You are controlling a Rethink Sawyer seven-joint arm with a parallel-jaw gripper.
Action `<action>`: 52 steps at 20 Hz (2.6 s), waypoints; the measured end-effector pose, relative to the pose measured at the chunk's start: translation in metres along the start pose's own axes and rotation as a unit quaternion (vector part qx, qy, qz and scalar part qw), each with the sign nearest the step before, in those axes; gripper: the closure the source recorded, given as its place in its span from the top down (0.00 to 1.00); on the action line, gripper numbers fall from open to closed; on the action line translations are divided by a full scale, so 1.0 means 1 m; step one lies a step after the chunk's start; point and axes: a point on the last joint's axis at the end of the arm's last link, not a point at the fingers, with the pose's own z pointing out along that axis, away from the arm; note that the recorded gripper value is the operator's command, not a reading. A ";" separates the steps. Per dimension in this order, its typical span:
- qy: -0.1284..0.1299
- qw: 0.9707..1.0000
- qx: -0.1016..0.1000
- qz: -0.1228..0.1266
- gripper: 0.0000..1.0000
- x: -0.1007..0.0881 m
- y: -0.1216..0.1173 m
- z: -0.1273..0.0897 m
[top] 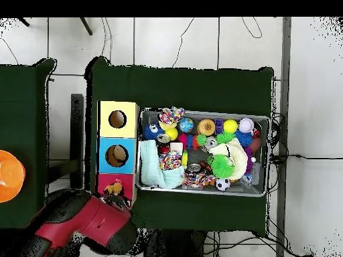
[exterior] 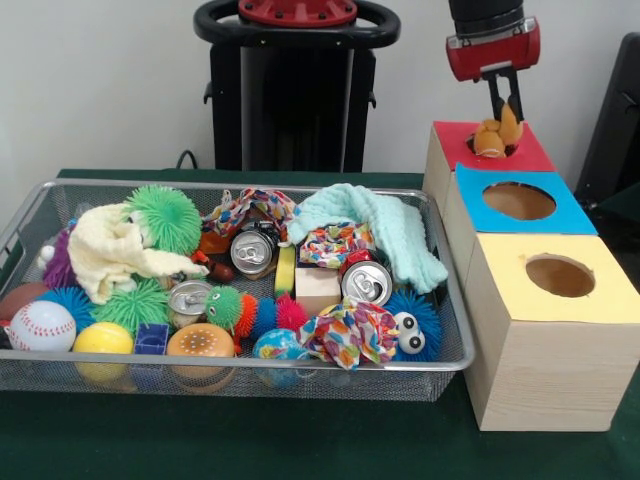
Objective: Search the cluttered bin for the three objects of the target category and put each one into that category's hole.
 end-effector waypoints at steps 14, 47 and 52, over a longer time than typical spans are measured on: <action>-0.010 0.999 -0.005 0.030 0.00 -0.018 -0.019 -0.007; 0.015 0.999 -0.028 0.033 1.00 -0.003 -0.009 0.019; 0.016 0.999 -0.027 0.032 1.00 -0.003 -0.009 0.019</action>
